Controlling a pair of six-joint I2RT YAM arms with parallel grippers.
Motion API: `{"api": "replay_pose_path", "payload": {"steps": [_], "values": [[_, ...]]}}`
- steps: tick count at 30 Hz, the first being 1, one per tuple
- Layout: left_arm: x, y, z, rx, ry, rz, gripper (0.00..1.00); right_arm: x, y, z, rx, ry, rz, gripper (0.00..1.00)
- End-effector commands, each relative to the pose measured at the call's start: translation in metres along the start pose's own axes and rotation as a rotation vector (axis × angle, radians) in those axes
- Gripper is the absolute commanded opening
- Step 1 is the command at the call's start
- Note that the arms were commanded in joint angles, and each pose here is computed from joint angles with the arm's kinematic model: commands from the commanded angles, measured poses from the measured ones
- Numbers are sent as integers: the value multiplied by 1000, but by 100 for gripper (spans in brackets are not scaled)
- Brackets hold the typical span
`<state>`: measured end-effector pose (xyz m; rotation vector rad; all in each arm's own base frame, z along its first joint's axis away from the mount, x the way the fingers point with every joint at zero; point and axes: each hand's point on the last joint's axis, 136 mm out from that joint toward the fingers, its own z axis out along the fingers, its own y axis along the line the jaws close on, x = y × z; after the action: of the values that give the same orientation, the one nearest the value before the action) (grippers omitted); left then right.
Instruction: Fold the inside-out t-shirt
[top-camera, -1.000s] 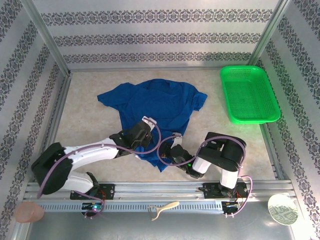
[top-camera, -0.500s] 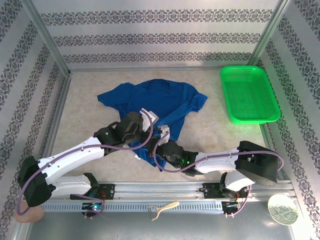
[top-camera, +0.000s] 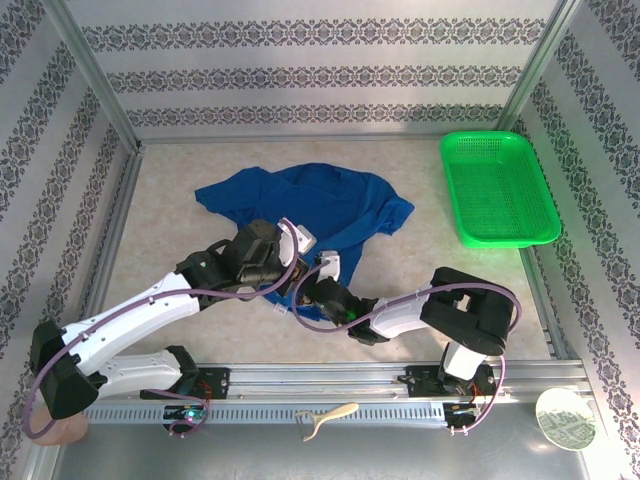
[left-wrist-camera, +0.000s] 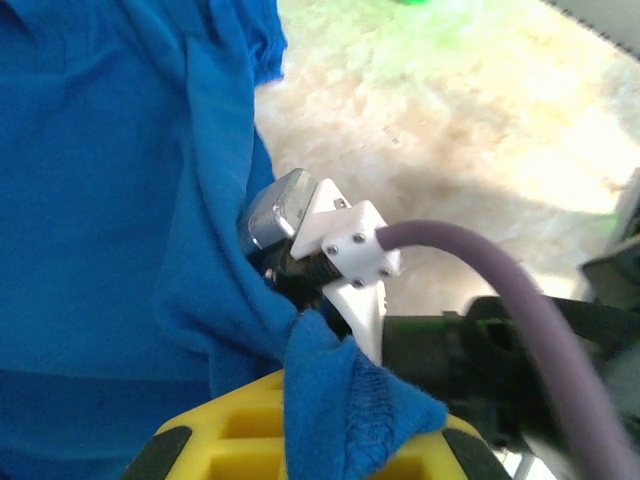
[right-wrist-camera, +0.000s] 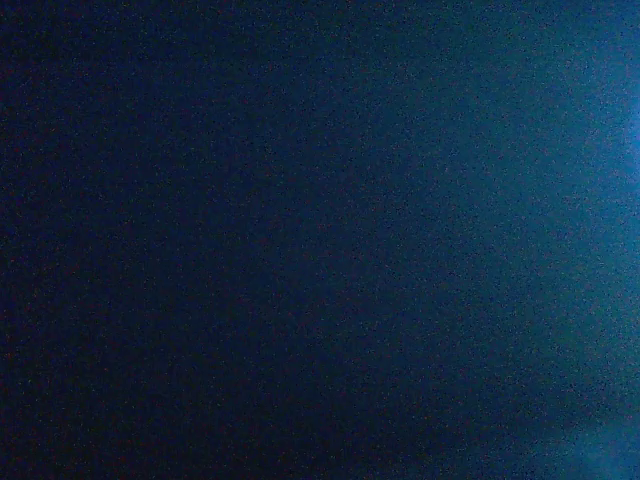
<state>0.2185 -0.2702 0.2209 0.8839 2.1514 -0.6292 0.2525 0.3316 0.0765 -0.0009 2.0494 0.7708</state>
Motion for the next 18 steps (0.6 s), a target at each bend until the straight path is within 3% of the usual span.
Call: {"api": "replay_pose_path", "payload": {"steps": [1,12,18], "values": [[-13,-15,-21,75,-38,-9,0,-22,-18,-6,30,-99,82,0],[-7,-13,-15,72,-30,-25,0,-73,45,-40,-130,-175,29,0],[-31,-26,-24,133,-75,-61,0,-57,43,-14,-58,-170,-39,0]]}}
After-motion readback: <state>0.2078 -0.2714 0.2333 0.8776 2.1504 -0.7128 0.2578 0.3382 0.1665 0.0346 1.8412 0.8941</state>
